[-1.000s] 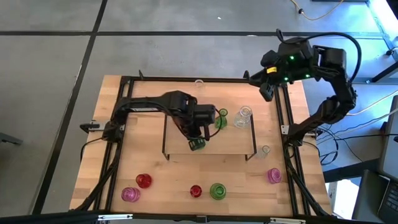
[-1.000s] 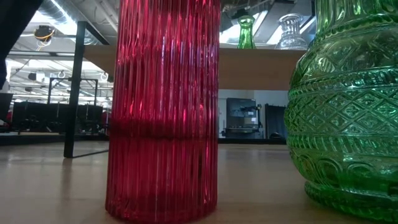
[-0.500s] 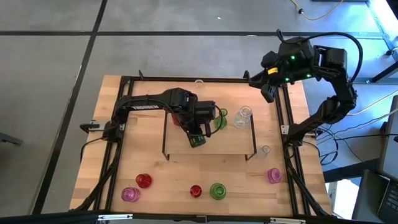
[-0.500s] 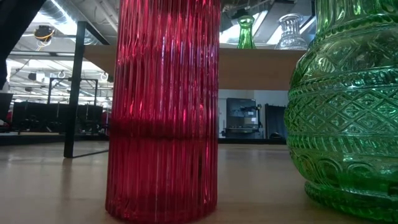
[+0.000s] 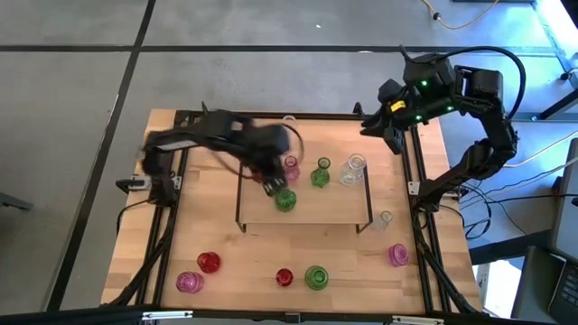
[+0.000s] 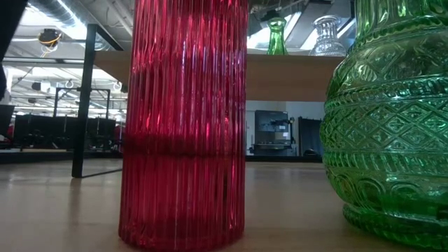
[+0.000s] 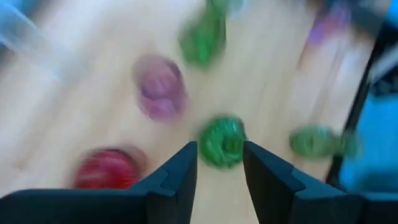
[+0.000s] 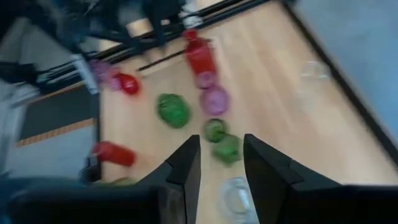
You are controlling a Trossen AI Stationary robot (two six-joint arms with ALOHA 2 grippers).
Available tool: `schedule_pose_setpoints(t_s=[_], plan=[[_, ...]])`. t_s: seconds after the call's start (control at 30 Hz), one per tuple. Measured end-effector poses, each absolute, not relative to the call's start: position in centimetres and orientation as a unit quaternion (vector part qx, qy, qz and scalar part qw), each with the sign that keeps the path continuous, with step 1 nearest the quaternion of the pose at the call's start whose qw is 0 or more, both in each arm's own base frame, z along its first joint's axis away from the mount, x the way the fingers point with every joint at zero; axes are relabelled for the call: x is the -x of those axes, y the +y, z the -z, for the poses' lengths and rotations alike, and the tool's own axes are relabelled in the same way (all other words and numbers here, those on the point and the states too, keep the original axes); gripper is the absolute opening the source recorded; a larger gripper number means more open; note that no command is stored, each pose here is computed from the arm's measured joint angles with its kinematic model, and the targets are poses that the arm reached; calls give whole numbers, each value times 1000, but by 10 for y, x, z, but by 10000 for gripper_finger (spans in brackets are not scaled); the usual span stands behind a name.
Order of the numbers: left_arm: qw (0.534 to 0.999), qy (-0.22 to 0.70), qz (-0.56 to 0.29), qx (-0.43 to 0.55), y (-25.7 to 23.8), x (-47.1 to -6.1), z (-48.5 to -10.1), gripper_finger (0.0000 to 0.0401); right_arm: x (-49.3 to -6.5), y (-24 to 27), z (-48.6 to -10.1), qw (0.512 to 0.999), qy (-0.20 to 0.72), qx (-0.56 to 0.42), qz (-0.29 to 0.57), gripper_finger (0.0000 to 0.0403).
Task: Sort vases onto shelf
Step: Put the top green vase on the shelf
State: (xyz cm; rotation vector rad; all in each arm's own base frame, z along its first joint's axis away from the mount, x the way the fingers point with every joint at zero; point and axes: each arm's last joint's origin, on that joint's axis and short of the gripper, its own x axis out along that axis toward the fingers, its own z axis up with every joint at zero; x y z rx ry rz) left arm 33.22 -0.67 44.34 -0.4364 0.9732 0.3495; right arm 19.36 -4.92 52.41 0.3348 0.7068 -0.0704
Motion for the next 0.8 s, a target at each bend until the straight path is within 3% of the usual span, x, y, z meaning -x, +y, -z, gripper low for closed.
schedule_pose_setpoints(t_s=[0.2, 0.47, 0.63, 0.8], plan=[[926, 266, -237, 123, -11, -256, -516, 122, -227, -33, -510, 926, 333, -163, -68, 111], [946, 215, -209, 122, -4, -161, -550, 122, -296, 29, -464, 923, 269, -116, -249, 111], [937, 227, -247, 97, 0, -126, -549, 121, -325, 38, -425, 929, 254, -131, -236, 91], [935, 203, -284, 69, 4, -114, -552, 121, -361, 25, -394, 928, 260, -175, -201, 12]])
